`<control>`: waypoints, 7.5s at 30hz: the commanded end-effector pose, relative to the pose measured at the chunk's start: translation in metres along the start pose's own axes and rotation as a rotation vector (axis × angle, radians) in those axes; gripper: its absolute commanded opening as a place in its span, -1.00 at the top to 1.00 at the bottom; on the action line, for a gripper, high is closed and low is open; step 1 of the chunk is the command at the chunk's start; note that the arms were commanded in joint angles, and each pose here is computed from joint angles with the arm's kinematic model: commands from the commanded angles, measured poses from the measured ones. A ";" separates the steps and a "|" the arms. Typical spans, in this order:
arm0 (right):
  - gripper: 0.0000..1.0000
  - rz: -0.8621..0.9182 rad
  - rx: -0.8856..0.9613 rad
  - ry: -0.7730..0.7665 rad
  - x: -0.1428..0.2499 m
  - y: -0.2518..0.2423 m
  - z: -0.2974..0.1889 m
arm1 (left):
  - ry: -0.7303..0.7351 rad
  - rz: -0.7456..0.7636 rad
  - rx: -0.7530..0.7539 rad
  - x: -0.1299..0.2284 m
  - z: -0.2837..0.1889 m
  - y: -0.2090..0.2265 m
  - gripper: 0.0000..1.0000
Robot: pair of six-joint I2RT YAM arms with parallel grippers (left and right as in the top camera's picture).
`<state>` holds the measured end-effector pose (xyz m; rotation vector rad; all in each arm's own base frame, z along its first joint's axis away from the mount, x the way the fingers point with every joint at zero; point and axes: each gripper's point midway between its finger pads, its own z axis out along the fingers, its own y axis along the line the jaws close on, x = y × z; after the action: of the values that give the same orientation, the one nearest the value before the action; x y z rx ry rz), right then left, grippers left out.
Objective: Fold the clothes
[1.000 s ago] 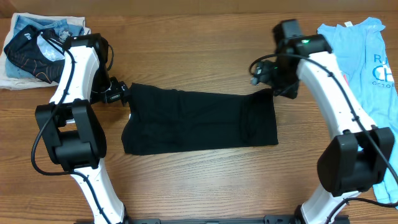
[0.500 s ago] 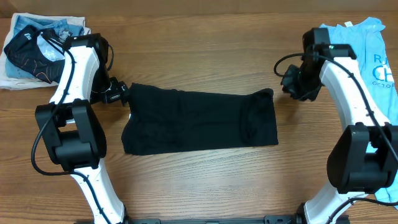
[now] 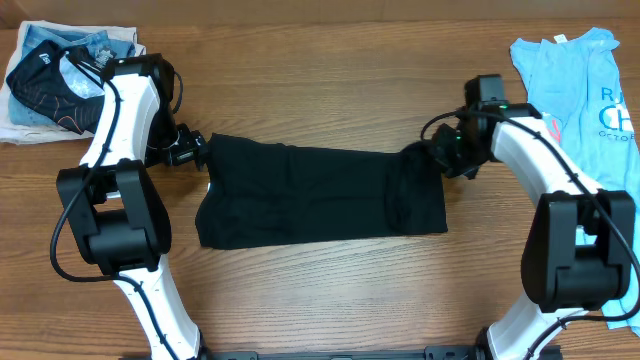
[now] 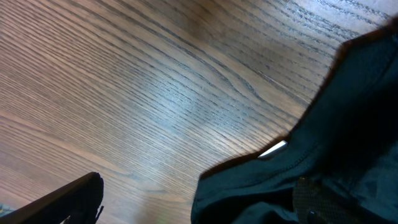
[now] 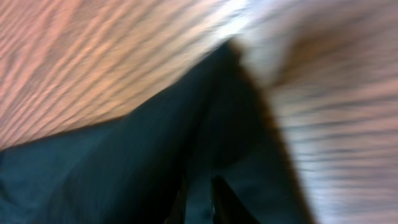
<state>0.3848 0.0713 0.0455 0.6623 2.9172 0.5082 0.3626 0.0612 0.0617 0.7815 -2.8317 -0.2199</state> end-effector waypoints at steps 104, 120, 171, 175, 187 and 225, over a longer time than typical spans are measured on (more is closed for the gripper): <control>-1.00 -0.123 0.116 -0.072 -0.052 -0.026 -0.107 | 0.002 0.024 0.010 0.001 0.002 -0.006 -0.99; -1.00 -0.337 -0.423 0.136 0.003 -0.049 -0.044 | 0.002 0.025 0.010 0.001 0.002 -0.006 -1.00; 0.92 0.071 -0.324 0.210 0.015 -0.085 0.010 | 0.000 0.026 0.014 0.001 0.002 -0.008 -1.00; 0.92 0.071 -0.193 0.116 -0.003 -0.097 -0.027 | 0.000 0.026 0.015 0.001 0.002 -0.008 -1.00; 0.92 -0.055 0.106 -0.004 0.006 -0.076 -0.066 | 0.000 0.026 0.015 0.001 0.002 -0.008 -1.00; -0.20 -0.228 0.059 -0.099 0.042 0.074 -0.071 | 0.006 0.027 0.012 0.002 0.002 -0.007 -1.00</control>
<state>0.3307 0.1443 0.0874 0.2602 3.0220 0.2789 0.3653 0.0589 0.0608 0.7833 -2.8413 -0.2023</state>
